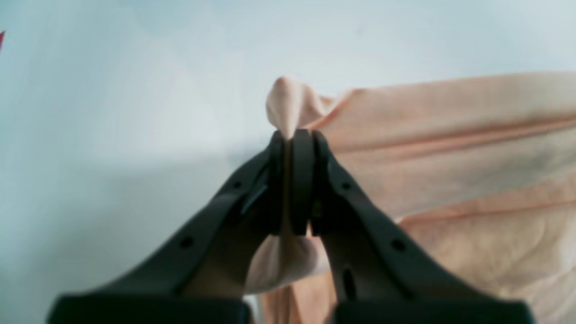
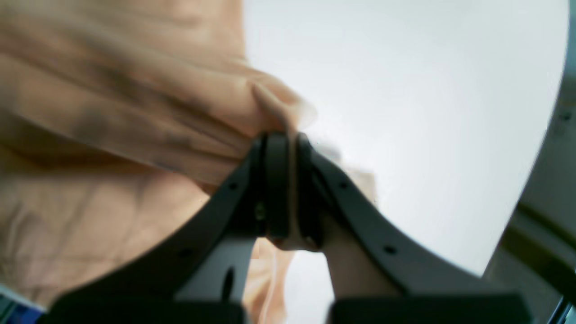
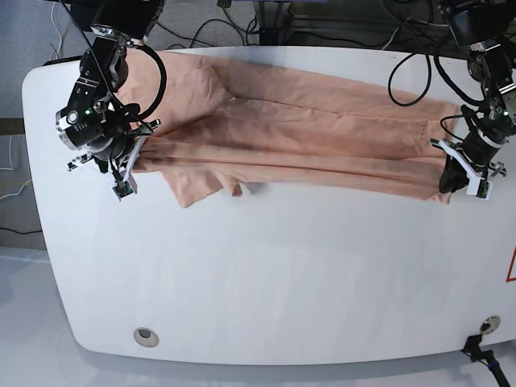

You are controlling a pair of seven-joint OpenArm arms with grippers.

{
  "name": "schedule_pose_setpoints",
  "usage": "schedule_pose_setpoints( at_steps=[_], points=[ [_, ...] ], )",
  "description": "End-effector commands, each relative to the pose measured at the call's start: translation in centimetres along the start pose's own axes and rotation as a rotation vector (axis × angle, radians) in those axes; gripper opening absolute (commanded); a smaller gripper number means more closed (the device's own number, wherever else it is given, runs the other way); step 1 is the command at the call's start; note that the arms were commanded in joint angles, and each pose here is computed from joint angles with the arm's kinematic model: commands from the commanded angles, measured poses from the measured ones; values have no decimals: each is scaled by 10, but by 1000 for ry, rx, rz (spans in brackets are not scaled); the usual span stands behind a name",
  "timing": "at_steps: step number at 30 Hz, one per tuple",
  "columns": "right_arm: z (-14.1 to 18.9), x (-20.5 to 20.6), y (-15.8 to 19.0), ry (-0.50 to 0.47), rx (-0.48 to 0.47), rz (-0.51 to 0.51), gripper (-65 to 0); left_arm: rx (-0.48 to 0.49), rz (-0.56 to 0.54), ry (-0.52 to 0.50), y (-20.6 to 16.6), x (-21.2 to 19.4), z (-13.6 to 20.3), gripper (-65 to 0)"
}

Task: Fold the T-shirt properly
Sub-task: 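Lift the hem with both grippers and fold it over toward the collar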

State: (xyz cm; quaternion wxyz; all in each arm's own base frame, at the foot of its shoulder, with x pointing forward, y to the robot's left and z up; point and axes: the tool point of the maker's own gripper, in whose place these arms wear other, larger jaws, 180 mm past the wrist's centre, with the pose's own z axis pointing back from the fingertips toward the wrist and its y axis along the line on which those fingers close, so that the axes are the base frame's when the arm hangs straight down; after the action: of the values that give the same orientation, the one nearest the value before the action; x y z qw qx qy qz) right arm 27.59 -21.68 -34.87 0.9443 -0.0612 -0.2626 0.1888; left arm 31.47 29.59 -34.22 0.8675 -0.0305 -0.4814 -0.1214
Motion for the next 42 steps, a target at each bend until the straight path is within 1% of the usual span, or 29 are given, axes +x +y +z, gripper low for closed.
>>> schedule_pose_setpoints(
  at_steps=[1, 3, 6, 13, 16, 18, 19, 20, 21, 22, 24, 25, 26, 27, 28, 31, 33, 35, 39, 42],
  points=[
    [5, -12, -9, 59, -43, 8, -650, 70, -16, -20, 23, 12, 10, -650],
    [4, -23, -6, 89, -35, 9, -650, 79, -18, -11, 25, 9, 15, -650],
    [4, -49, 2, 173, -17, 12, -650, 77, -28, 22, 21, -6, 24, -650],
    [4, -78, 16, 240, 14, 19, -650, 53, -19, 132, 8, -52, 42, -650],
    [2, -87, 38, 270, 67, 76, -650, 48, -20, 181, 5, -70, 49, -650],
    [0, -90, 51, 281, 97, 107, -650, 62, -55, 225, 7, -80, 52, -650],
    [0, -91, 56, 284, 108, 119, -650, 69, -73, 242, 8, -83, 53, -631],
    [0, -90, 59, 281, 116, 127, -650, 76, -84, 254, 10, -85, 54, -589],
    [-1, -89, 62, 281, 121, 135, -644, 79, -91, 261, 11, -86, 54, -533],
    [-1, -89, 63, 280, 123, 139, -586, 80, -92, 262, 11, -86, 54, -473],
    [-1, -86, 62, 275, 120, 139, -439, 83, -98, 264, 12, -86, 54, -359],
    [-1, -86, 62, 273, 120, 139, -373, 85, -101, 265, 12, -86, 54, -322],
    [-1, -86, 62, 273, 120, 139, -312, 86, -104, 265, 13, -85, 53, -318],
    [-1, -85, 60, 273, 117, 141, -270, 86, -104, 265, 13, -85, 53, -320],
    [-1, -86, 59, 274, 115, 142, -250, 87, -104, 264, 13, -84, 53, -320],
    [-1, -85, 59, 272, 113, 145, -249, 92, -103, 239, 16, -75, 49, -320],
    [1, -72, 54, 237, 94, 148, -249, 109, -99, 212, 22, -65, 48, -320],
    [3, -63, 54, 206, 95, 143, -249, 105, -120, 173, 22, -49, 45, -321],
    [4, -43, 59, 112, 160, 99, -249, 108, -170, 97, 19, -15, 42, -321],
    [7, -28, 68, 35, 232, 61, -249, 109, -200, 61, 15, 1, 43, -321]
  ],
)
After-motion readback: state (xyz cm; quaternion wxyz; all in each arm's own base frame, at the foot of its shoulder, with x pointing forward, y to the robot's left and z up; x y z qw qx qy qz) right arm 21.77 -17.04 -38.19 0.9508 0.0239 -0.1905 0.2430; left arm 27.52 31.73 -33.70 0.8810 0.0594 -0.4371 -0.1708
